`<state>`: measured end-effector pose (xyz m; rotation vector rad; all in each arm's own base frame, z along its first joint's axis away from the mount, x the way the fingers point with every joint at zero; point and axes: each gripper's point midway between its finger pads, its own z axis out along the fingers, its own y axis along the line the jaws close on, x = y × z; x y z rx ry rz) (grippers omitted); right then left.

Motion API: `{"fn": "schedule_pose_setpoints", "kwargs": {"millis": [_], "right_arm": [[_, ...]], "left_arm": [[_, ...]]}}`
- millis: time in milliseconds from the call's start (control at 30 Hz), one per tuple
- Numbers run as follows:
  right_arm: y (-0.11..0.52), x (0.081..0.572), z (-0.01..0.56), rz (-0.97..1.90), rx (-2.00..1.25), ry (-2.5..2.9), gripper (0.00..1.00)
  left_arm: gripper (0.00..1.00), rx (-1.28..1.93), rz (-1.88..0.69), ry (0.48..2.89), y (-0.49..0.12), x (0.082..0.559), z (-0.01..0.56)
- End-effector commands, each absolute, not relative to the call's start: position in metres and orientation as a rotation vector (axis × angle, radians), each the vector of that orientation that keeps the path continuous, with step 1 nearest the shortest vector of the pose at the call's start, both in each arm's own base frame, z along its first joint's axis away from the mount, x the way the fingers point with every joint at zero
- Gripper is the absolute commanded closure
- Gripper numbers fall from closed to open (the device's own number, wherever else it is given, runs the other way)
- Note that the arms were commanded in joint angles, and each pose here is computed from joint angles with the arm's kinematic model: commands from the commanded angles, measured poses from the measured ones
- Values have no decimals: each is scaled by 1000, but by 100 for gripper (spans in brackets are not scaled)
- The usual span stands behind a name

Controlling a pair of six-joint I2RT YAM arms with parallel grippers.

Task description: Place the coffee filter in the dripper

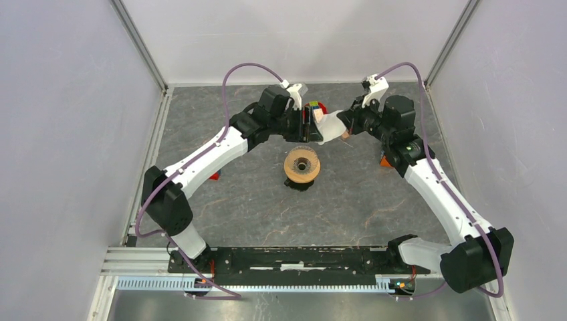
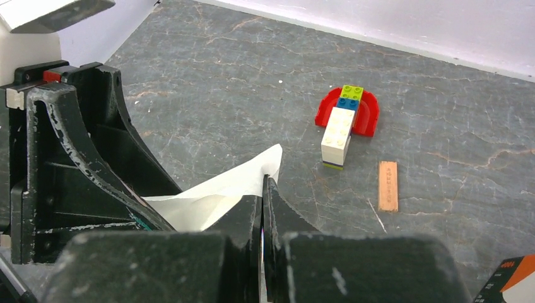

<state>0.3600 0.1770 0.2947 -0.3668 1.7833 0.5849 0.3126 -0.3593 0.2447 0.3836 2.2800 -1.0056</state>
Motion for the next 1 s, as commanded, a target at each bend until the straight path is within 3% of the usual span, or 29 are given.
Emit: {"fn": "schedule_pose_setpoints", "kwargs": {"millis": [0,233,567,967], "right_arm": [[175,363,309,604,-322,1734,100],[175,364,305,611,-323,1735,100],[179,362,302,633,-341,1732,100],[182,358,298,645,-375,1731,100]], "left_arm": [[40,303,-1116,2270,-365,316,252],[56,280,-1182,2277,-368,315,250],[70,302,-1164,2265,-366,323,250],[98,329,-1112,2251,-362,328,252]]}}
